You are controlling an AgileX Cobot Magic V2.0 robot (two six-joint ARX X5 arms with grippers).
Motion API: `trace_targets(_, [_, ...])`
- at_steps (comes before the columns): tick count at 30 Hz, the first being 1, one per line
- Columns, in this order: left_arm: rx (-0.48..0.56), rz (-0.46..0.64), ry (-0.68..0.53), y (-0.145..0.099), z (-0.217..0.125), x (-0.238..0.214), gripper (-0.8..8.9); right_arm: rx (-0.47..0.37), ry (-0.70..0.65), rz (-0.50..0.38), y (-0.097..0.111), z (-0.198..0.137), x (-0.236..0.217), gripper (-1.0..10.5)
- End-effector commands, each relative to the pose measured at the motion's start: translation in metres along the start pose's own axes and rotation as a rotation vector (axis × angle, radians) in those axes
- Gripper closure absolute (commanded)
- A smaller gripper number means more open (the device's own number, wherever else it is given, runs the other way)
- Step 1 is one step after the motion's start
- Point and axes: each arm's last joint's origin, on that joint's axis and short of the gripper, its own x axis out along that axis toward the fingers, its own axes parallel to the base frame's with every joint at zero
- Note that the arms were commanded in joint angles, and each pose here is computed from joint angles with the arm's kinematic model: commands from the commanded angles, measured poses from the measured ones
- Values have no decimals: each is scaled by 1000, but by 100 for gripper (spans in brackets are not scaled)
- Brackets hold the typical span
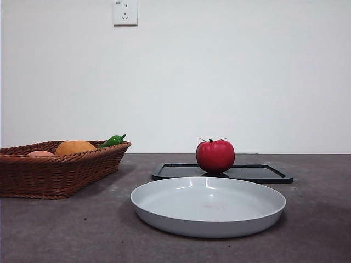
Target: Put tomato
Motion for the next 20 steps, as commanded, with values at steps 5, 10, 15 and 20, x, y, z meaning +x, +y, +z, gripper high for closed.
trace_targets(5, [-2, 3, 26, -1, -7, 2, 806, 18, 4, 1, 0, -2, 0, 940])
trace_targets(10, [-2, 3, 26, -1, -7, 2, 806, 17, 0, 2, 0, -1, 0, 940])
trace_targets(15, [-2, 3, 26, -1, -7, 2, 807, 17, 0, 2, 0, -1, 0, 940])
trace_targets(20, [-2, 3, 26, -1, -7, 2, 807, 17, 0, 2, 0, -1, 0, 940])
